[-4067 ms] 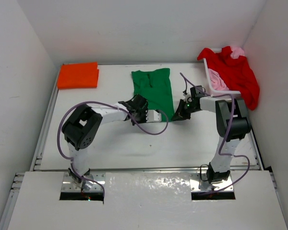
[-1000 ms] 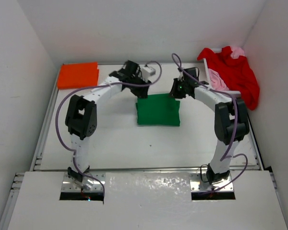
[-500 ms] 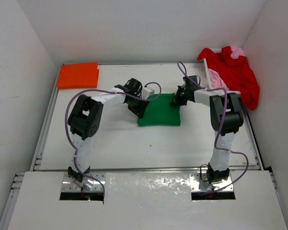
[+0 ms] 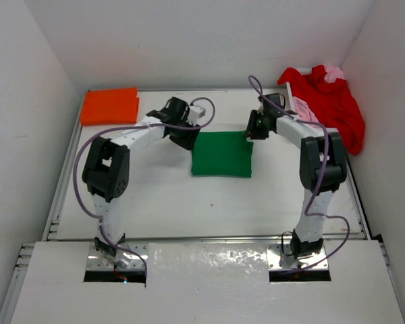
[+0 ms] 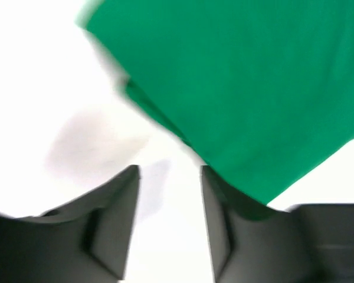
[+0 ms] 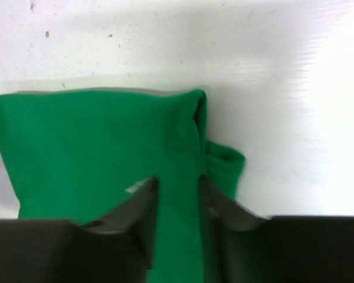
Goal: Fold and stack the t-shirts
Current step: Put the neatly folded tshirt into the corner of the board with the left arm
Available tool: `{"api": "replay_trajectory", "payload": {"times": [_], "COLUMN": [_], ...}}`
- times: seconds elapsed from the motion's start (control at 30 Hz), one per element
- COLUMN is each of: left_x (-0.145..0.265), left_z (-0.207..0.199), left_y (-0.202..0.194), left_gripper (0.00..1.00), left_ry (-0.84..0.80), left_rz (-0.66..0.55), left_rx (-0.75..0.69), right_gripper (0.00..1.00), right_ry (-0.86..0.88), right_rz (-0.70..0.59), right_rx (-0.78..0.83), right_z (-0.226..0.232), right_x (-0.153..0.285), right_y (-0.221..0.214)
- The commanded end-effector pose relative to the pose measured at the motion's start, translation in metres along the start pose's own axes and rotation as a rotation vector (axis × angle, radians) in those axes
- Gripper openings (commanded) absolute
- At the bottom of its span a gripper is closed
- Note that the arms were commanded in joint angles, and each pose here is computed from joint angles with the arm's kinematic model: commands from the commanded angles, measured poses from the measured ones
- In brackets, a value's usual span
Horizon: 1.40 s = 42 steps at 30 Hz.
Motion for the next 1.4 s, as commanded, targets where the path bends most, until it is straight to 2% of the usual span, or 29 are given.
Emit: {"api": "replay_trajectory", "payload": {"times": [0.0,0.03,0.17,0.3,0.53,0.83,0.97,1.0,1.03,1.07,1.13,1.23,1.37], "left_x": [0.055,0.052,0.014,-0.007,-0.041,-0.084,-0.091,-0.091,-0.089,-0.086,-0.074,-0.05,-0.019], "left_z": [0.005,0.005,-0.002,-0.008,-0.01,-0.015,-0.01,-0.009,-0.008,-0.003,0.005,0.039,0.074], "left_y": [0.035,0.03,-0.004,-0.012,-0.031,-0.078,-0.079,-0.077,-0.07,-0.067,-0.057,-0.049,-0.039], "left_gripper": [0.47,0.51,0.56,0.6,0.65,0.64,0.43,0.3,0.21,0.01,0.0,0.0,0.0], "left_ry": [0.029,-0.006,-0.105,-0.206,-0.258,-0.297,-0.345,-0.357,-0.367,-0.366,-0.36,-0.304,-0.179], "left_rz": [-0.241,-0.236,-0.15,-0.09,-0.023,0.145,0.161,0.155,0.139,0.124,0.084,0.011,-0.044], "left_rx": [0.163,0.236,0.38,0.456,0.575,0.708,0.735,0.732,0.724,0.717,0.708,0.725,0.625], "right_gripper": [0.35,0.42,0.57,0.59,0.59,0.56,0.56,0.56,0.56,0.56,0.56,0.56,0.57], "right_ry": [-0.113,-0.13,-0.108,-0.046,-0.004,0.06,0.08,0.082,0.084,0.085,0.084,0.078,0.057], "right_rz": [-0.049,-0.027,0.089,0.118,0.192,0.194,0.188,0.187,0.185,0.186,0.183,0.151,0.126], "right_rx": [0.117,0.122,0.117,0.074,0.012,-0.071,-0.079,-0.082,-0.08,-0.08,-0.069,-0.037,0.021], "right_z": [0.006,0.004,-0.001,0.0,-0.005,-0.006,-0.004,-0.004,-0.003,-0.003,-0.003,-0.003,-0.001], "right_x": [0.054,0.057,0.056,0.047,0.023,0.01,0.01,0.01,0.01,0.011,0.014,0.03,0.048], "right_y": [0.022,0.018,-0.019,-0.036,-0.066,-0.093,-0.093,-0.092,-0.091,-0.09,-0.088,-0.077,-0.065]}}
Point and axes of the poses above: each gripper's point midway between its finger pads, its own x axis back along the fingers, its own z axis along the line the jaws close on, y = z × x, the point moved 9 cm from there along x, back along the fingers, and after that the axes turned 9 degrees about x, right-handed, at the moved point
